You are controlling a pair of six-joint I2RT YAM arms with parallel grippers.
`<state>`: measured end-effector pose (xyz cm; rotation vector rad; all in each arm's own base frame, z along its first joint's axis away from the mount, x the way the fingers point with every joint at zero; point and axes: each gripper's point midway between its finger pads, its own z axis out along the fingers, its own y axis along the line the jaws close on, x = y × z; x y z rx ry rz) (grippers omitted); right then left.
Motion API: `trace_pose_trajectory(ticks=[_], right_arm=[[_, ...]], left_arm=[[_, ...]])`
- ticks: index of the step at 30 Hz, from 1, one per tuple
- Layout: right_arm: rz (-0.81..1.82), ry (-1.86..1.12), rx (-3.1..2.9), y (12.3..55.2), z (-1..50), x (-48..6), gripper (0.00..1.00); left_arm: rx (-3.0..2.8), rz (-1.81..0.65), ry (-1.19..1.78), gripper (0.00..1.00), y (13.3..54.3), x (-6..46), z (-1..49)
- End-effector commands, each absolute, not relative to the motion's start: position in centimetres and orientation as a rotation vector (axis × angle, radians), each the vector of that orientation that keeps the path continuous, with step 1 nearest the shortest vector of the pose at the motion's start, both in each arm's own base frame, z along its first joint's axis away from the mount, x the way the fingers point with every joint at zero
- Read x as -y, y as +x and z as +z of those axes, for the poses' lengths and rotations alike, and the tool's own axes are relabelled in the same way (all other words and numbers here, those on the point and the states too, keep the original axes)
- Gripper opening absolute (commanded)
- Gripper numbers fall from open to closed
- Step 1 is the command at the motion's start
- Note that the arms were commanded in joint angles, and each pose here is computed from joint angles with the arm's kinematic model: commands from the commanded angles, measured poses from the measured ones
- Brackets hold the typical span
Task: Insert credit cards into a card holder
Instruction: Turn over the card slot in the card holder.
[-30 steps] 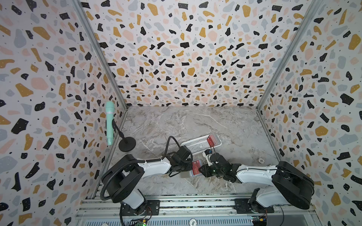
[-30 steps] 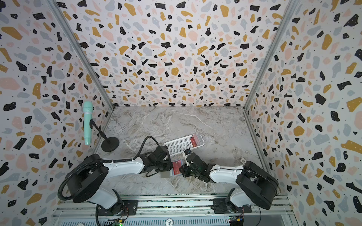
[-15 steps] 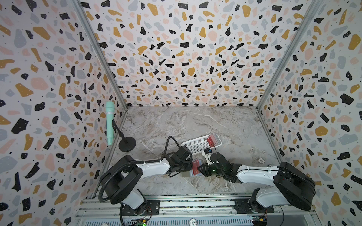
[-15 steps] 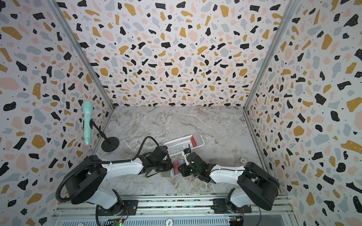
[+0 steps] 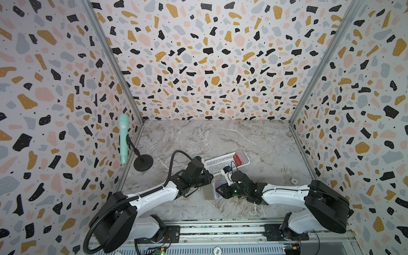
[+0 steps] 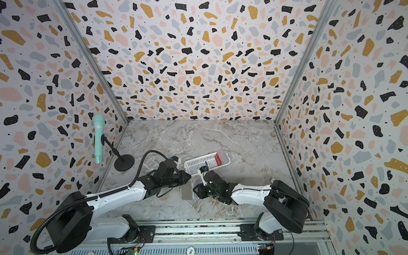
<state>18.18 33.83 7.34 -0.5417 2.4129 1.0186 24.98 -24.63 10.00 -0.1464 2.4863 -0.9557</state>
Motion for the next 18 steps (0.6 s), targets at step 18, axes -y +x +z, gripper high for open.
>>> trace_pose_trajectory(ticks=[18], right_arm=[[0.913,-0.602,-2.35,19.8,9.9,-34.4,0.35]], left_arm=[[-2.386,-0.954,-0.093,0.24,26.5,23.9,12.0]])
